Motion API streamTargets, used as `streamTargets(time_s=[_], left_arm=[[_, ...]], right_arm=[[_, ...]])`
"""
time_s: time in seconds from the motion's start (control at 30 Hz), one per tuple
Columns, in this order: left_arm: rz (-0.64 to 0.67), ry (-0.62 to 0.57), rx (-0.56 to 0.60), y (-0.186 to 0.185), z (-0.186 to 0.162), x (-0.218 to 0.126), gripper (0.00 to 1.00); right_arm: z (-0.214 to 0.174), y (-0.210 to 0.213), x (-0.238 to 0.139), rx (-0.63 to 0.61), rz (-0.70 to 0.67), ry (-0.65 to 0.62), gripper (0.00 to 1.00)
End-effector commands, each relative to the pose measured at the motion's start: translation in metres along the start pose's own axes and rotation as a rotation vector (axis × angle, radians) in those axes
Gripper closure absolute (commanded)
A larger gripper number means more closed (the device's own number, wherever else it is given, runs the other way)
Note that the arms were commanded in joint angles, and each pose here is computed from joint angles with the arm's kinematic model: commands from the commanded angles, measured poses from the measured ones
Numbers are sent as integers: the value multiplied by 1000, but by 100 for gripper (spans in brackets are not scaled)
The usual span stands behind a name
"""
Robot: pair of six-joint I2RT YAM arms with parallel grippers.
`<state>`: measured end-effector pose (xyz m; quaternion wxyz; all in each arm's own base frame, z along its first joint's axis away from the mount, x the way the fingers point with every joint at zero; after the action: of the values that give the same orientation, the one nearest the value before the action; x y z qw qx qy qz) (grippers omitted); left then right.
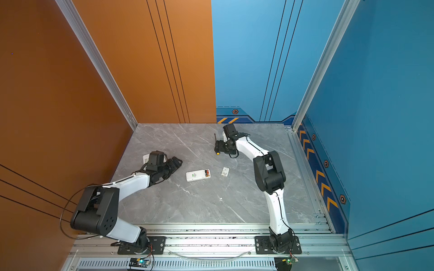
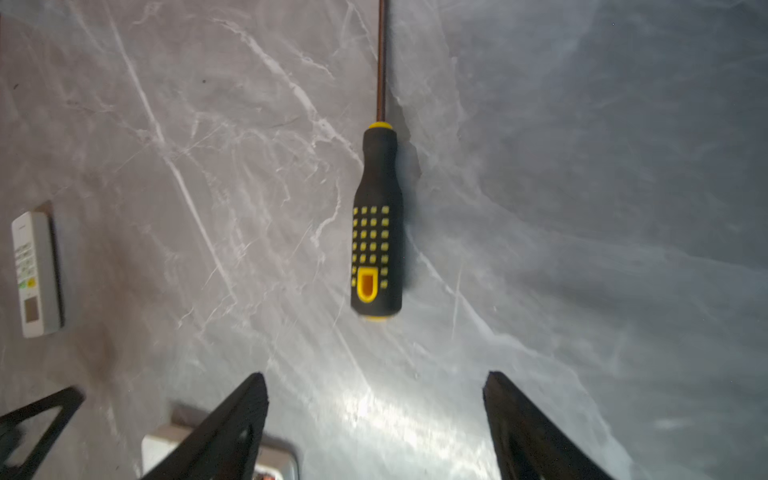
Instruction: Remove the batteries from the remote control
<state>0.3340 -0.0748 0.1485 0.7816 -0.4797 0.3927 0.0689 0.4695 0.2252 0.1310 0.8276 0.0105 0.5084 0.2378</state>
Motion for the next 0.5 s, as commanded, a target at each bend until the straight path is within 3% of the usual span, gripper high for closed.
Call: streamTargets(time_s=[0.0,0.27,0.47], left_arm=[[75,-4,23,-14,5,-24,15],[23,10,16,-65,12,-58,15],[-38,-15,-26,-88,22,-79,15]], right_arm=[[10,6,10,-67,4,13,19],[15,1,43,-132,-91,74,33],[6,0,53,-232,-158,165,59]])
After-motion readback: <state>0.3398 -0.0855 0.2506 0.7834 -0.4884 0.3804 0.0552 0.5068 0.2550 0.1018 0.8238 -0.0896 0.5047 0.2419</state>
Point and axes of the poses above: each gripper's point midway between its finger pads, its own x axis out along the fingers, its own y axis along the line the jaws close on, z = x × y, the point moved 8 cm from there along -x, back along the fingers, and after that the axes turned 15 degrees about -x, right-handed, at the moved point
